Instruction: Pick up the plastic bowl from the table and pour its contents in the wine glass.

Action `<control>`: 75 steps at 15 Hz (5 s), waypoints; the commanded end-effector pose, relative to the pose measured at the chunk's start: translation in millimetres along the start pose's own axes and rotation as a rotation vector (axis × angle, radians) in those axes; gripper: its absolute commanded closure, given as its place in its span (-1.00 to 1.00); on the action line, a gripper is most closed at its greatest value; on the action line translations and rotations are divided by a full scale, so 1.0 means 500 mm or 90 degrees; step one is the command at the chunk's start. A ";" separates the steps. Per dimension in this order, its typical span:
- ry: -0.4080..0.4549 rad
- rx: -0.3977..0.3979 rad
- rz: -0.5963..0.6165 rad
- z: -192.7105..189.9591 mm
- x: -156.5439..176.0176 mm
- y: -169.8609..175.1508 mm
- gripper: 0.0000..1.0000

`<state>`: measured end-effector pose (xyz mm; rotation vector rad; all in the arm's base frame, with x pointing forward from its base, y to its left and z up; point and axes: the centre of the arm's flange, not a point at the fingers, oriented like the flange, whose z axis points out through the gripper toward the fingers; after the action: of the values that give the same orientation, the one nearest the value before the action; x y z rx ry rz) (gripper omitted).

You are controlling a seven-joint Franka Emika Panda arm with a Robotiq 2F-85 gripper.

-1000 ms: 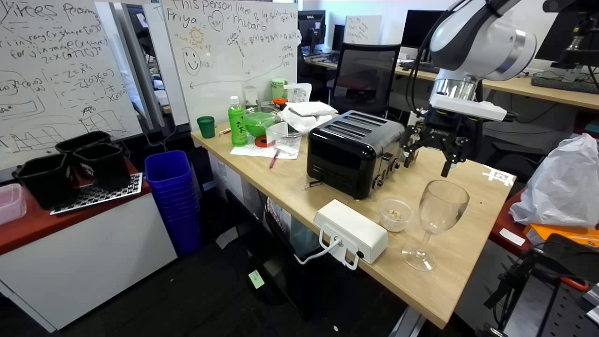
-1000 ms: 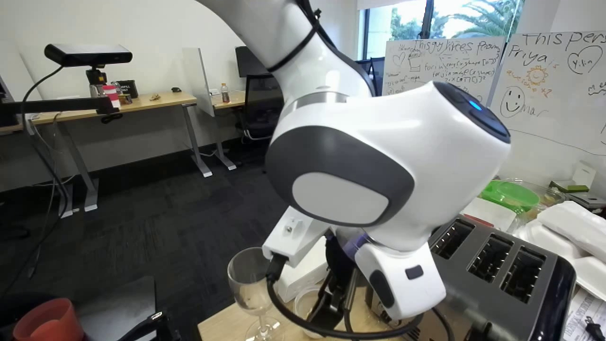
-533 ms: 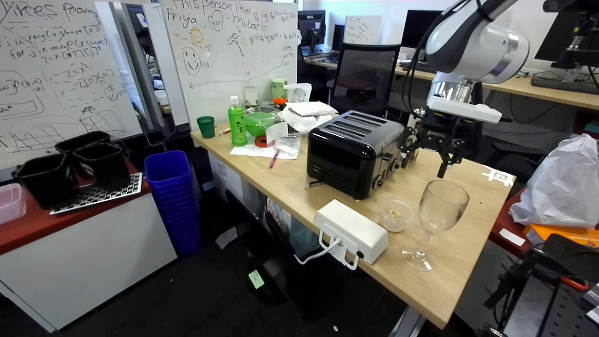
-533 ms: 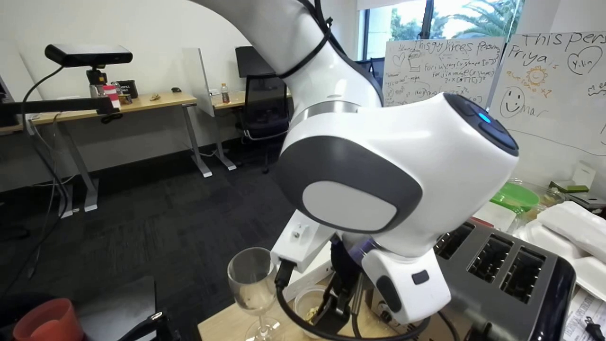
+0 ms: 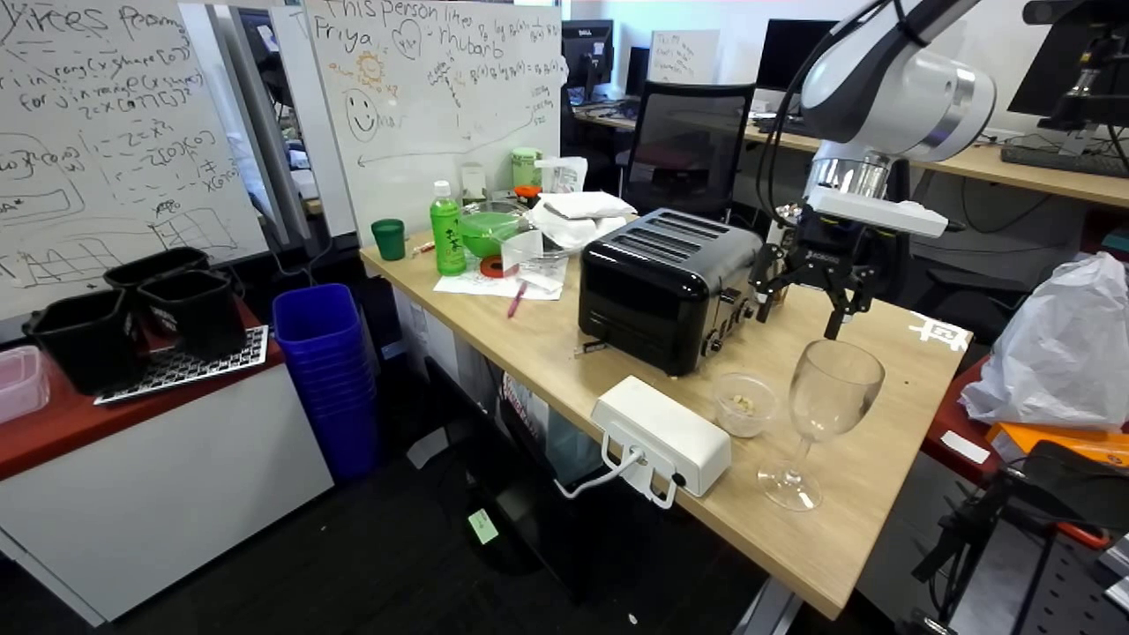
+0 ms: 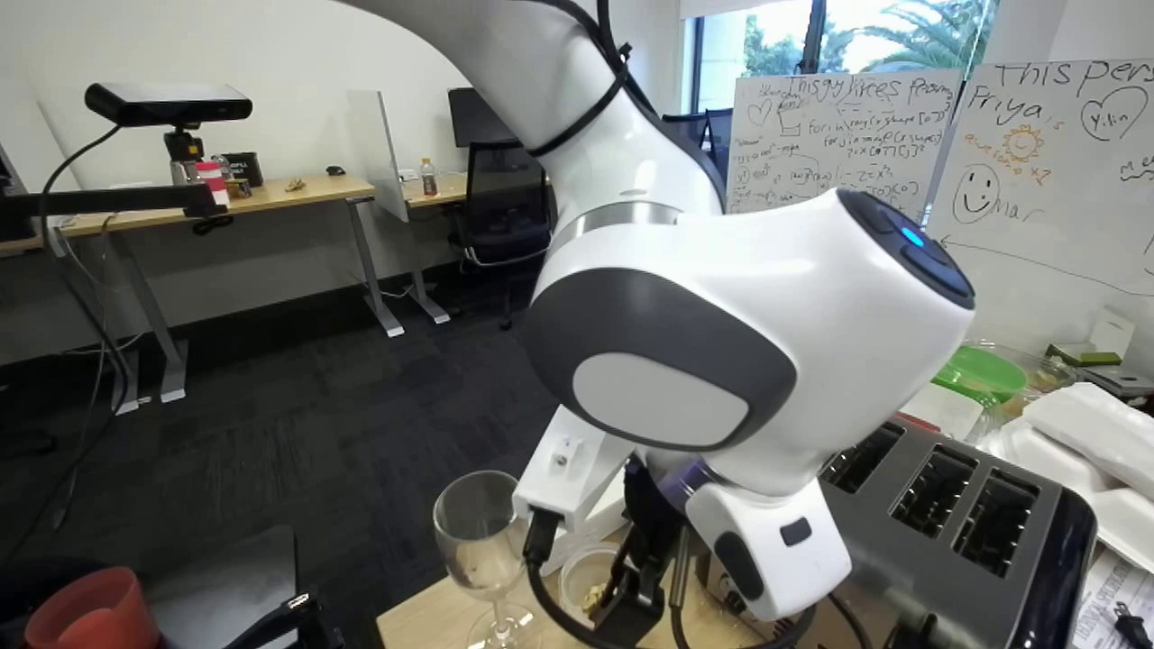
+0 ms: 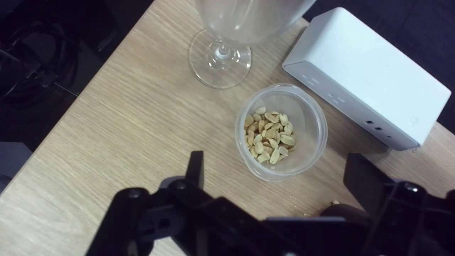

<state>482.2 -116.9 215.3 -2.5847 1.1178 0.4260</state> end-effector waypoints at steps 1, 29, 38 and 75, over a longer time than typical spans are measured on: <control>-0.012 -0.003 -0.075 0.031 0.008 0.014 -1.00; -0.041 0.047 -0.268 0.072 0.064 0.035 -1.00; -0.073 0.038 -0.278 0.136 0.118 0.016 -1.00; -0.073 -0.009 -0.277 0.204 0.124 0.005 0.16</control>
<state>508.5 -119.2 97.2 -2.6769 0.5038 0.5053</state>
